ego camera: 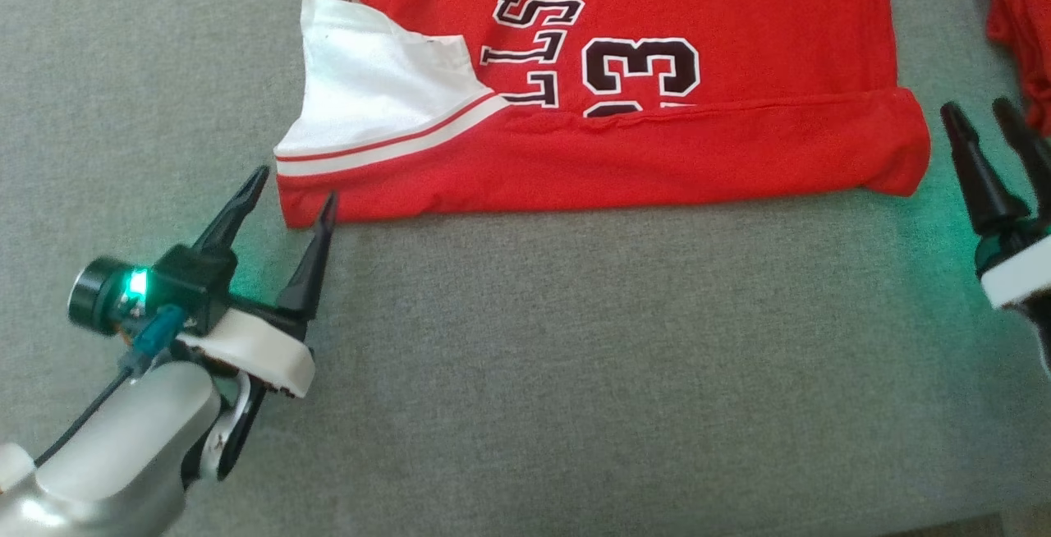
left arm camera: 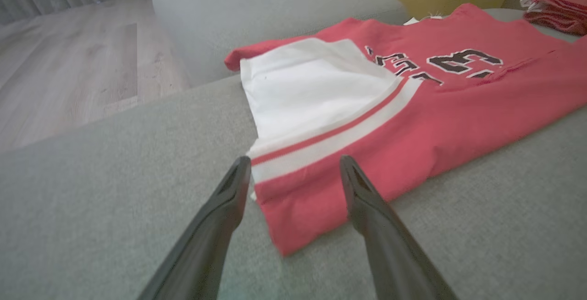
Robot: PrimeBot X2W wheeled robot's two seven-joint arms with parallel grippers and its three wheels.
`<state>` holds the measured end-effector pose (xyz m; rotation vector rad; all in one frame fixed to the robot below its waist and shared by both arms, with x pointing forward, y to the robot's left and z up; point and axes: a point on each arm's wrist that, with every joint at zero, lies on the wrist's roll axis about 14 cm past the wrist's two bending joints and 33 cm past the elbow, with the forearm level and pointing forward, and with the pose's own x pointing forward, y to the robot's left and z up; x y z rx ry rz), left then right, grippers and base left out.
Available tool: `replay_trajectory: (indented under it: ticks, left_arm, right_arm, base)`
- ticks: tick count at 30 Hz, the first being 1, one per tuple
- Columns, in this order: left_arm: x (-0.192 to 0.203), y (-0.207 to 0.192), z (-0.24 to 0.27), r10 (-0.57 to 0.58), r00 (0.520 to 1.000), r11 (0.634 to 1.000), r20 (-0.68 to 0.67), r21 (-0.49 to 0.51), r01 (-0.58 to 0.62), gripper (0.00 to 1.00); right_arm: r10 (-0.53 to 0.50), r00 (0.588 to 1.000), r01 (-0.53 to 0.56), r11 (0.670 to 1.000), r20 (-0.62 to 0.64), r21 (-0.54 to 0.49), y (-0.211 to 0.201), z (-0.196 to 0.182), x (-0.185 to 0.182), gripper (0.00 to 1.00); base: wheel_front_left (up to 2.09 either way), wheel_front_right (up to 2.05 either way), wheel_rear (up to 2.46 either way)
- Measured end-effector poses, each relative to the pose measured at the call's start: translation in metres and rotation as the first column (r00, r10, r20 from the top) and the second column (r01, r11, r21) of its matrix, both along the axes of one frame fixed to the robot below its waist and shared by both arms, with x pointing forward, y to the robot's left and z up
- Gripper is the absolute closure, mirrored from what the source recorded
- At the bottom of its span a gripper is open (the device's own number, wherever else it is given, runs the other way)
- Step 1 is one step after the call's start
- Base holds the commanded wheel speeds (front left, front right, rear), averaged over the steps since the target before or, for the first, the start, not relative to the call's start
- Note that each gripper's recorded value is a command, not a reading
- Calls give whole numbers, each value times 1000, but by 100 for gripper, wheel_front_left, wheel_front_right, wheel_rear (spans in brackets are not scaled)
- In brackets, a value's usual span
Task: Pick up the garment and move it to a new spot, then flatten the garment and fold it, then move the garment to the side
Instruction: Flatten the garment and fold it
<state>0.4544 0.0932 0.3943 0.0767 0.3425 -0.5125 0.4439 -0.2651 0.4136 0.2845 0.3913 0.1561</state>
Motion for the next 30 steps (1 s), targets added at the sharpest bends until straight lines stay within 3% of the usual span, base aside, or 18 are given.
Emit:
replay_trajectory:
  ticks: [6,14,15,16,17,29,30]
  left_arm:
    - [2,15,-17,100,994,995,-52,1,-100,0]
    - [-1,11,-37,87,989,996,-119,-23,-90,0]
    - [-1,11,-38,80,989,996,-123,-26,-84,26]
    - [-1,10,-39,69,989,997,-127,-30,-74,75]
    - [-1,8,-39,56,990,998,-131,-34,-61,100]
    - [-5,3,-32,18,992,998,-122,-55,-25,100]
    - [-6,3,-31,15,993,998,-119,-55,-21,100]
  right_arm:
    - [-14,1000,14,1000,-2,15,2,-4,-7,0]
    - [-16,1000,16,1000,-5,19,4,-7,-8,0]
    - [-16,1000,16,1000,-11,19,4,-9,-10,0]
    - [-17,1000,17,1000,-18,20,4,-11,-12,0]
    - [-18,1000,19,1000,-25,20,4,-13,-14,0]
    - [11,991,-14,1000,-135,-15,14,-48,-30,0]
    - [15,988,-17,1000,-152,-9,17,-52,-31,4]
  base:
    - [0,0,0]
    - [0,0,0]
    - [0,0,0]
    - [0,0,0]
    - [0,0,0]
    - [0,0,0]
    - [0,0,0]
